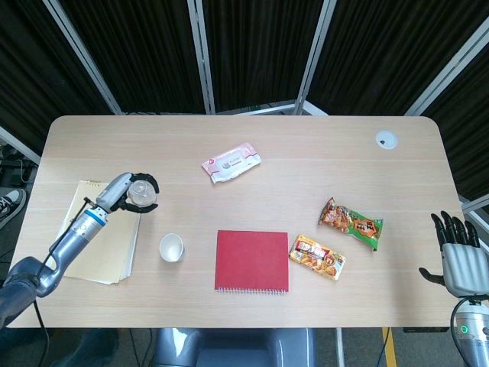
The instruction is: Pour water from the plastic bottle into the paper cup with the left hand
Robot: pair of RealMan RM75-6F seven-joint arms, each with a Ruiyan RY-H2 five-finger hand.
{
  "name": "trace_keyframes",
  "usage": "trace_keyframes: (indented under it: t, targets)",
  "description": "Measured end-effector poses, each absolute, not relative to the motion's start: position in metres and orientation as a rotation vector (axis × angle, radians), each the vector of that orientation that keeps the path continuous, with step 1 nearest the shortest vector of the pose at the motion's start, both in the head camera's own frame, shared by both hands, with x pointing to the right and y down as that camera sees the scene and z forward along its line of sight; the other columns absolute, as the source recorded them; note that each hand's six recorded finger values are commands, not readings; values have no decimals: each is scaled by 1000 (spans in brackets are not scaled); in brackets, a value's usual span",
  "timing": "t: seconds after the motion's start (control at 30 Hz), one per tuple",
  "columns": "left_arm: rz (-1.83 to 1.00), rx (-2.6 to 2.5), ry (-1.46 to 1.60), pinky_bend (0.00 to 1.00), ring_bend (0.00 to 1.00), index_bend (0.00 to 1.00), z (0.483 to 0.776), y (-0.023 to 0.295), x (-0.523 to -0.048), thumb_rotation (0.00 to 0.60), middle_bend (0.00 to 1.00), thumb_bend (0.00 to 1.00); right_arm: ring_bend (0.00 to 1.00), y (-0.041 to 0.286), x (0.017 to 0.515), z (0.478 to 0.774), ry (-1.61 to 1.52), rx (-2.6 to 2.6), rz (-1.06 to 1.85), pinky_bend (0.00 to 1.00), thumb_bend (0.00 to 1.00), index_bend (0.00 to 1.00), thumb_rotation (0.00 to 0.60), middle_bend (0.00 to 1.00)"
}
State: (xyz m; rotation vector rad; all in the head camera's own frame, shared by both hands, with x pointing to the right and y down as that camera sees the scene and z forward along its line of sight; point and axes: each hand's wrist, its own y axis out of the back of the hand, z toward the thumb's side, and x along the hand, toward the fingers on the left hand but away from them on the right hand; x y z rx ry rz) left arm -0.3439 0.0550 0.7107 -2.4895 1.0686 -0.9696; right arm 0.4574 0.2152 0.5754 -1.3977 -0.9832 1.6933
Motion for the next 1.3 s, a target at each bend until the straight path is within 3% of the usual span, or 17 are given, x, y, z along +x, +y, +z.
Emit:
trace_keyframes:
  t: [0.17,0.47,0.77,1.3]
  targets:
    - [-1085,-2359,928,377,370,611,701,62,-371,600,474,364,0,216,459,572,-982,-1384,1689,0,0,0,600,0]
    - [-1282,-2156,667,374,369,605,715,98,-409,600,464,374,0,217,460,565,-1011,-1375,1686,0,0,0,600,0]
    - [-1304,-2054,507,373,367,601,732,111,-394,600,462,374,0,215,464,564,-1018,-1377,1689,0,0,0,600,0]
    - [-1253,-1849,308,372,367,602,736,109,-356,600,461,375,0,216,470,563,-1033,-1367,1705,0,0,0,600,0]
